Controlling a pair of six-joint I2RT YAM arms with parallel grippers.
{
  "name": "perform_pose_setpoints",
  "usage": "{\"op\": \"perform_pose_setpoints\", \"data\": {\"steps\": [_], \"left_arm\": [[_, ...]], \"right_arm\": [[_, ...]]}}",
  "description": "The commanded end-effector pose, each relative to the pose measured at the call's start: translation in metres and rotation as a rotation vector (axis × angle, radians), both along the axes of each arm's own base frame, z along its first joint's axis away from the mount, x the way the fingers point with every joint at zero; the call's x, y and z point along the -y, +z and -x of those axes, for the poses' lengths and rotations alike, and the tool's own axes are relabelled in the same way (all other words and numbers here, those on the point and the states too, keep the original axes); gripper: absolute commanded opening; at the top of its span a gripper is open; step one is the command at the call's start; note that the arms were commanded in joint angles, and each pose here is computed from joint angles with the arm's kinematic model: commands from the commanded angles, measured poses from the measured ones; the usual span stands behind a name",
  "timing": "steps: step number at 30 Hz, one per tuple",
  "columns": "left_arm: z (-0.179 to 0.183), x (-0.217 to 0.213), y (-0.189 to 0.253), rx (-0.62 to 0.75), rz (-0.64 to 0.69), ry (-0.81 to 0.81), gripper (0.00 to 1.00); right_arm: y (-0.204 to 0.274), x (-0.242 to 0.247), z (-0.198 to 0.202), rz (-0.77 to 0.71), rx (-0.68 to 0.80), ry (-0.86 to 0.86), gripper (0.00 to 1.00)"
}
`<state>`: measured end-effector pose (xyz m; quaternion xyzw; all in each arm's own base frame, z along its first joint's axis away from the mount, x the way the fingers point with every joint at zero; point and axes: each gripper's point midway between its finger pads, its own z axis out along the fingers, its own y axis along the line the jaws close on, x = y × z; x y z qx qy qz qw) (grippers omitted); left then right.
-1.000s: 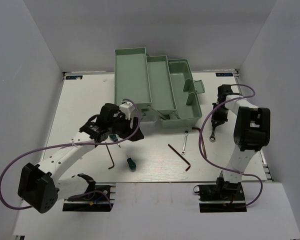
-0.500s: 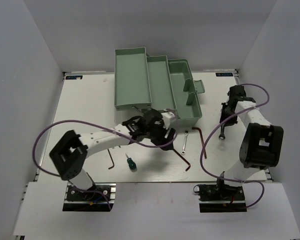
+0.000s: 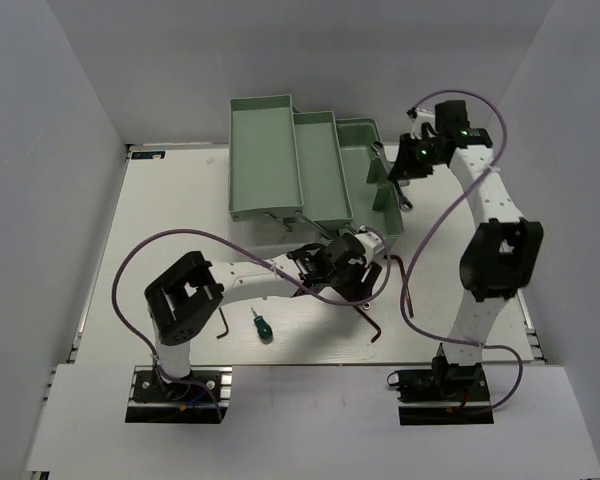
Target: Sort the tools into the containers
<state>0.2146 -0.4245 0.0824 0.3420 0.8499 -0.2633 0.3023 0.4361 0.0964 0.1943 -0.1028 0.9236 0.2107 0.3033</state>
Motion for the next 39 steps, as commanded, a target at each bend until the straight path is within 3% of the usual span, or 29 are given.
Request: {"op": "perform_pose_setpoints", "data": {"steps": [1, 6, 9, 10, 11, 13, 15, 19, 23, 25, 31, 34, 35, 39], "left_arm": [[-0.015, 0.027, 0.022, 0.085, 0.057, 0.06, 0.75], [-0.021, 0.038, 0.009, 0.124, 0.019, 0.122, 0.75], [-0.027, 0.037, 0.0, 0.142, -0.019, 0.166, 0.75], [-0.029, 0.037, -0.007, 0.144, -0.033, 0.173, 0.75], [-0.03, 0.04, -0.007, 0.143, -0.036, 0.173, 0.75], [-0.033, 0.041, -0.012, 0.145, -0.053, 0.179, 0.75], [-0.035, 0.042, -0.021, 0.146, -0.075, 0.187, 0.74], [-0.039, 0.051, -0.024, 0.148, -0.09, 0.212, 0.67], [-0.042, 0.054, -0.036, 0.149, -0.154, 0.23, 0.56], [-0.042, 0.056, -0.042, 0.155, -0.187, 0.244, 0.55], [-0.04, 0.045, -0.061, 0.165, -0.313, 0.302, 0.46], [-0.036, 0.037, -0.074, 0.165, -0.371, 0.307, 0.32], [-0.035, 0.035, -0.075, 0.163, -0.38, 0.306, 0.22], [-0.033, 0.031, -0.081, 0.154, -0.397, 0.311, 0.02]], "right_arm": [[0.006, -0.044, -0.026, -0.116, -0.042, 0.075, 0.0], [-0.009, -0.065, -0.028, -0.082, -0.063, 0.102, 0.01], [-0.015, -0.069, -0.03, -0.064, -0.07, 0.102, 0.25], [-0.016, -0.07, -0.03, -0.065, -0.071, 0.106, 0.48], [-0.013, -0.072, -0.03, -0.065, -0.061, 0.109, 0.58], [-0.009, -0.073, -0.031, -0.08, -0.047, 0.114, 0.66], [0.003, -0.073, -0.03, -0.091, -0.019, 0.117, 0.66], [0.013, -0.057, -0.026, -0.054, 0.033, 0.05, 0.45], [0.031, -0.032, -0.011, -0.028, 0.105, -0.058, 0.38], [0.051, -0.013, -0.009, -0.02, 0.174, -0.125, 0.38], [0.045, 0.03, 0.015, -0.038, 0.159, -0.249, 0.38], [0.047, 0.054, 0.023, -0.06, 0.156, -0.313, 0.4], [0.05, 0.054, 0.028, -0.071, 0.157, -0.311, 0.4], [0.042, 0.074, 0.043, -0.054, 0.123, -0.353, 0.51]]}}
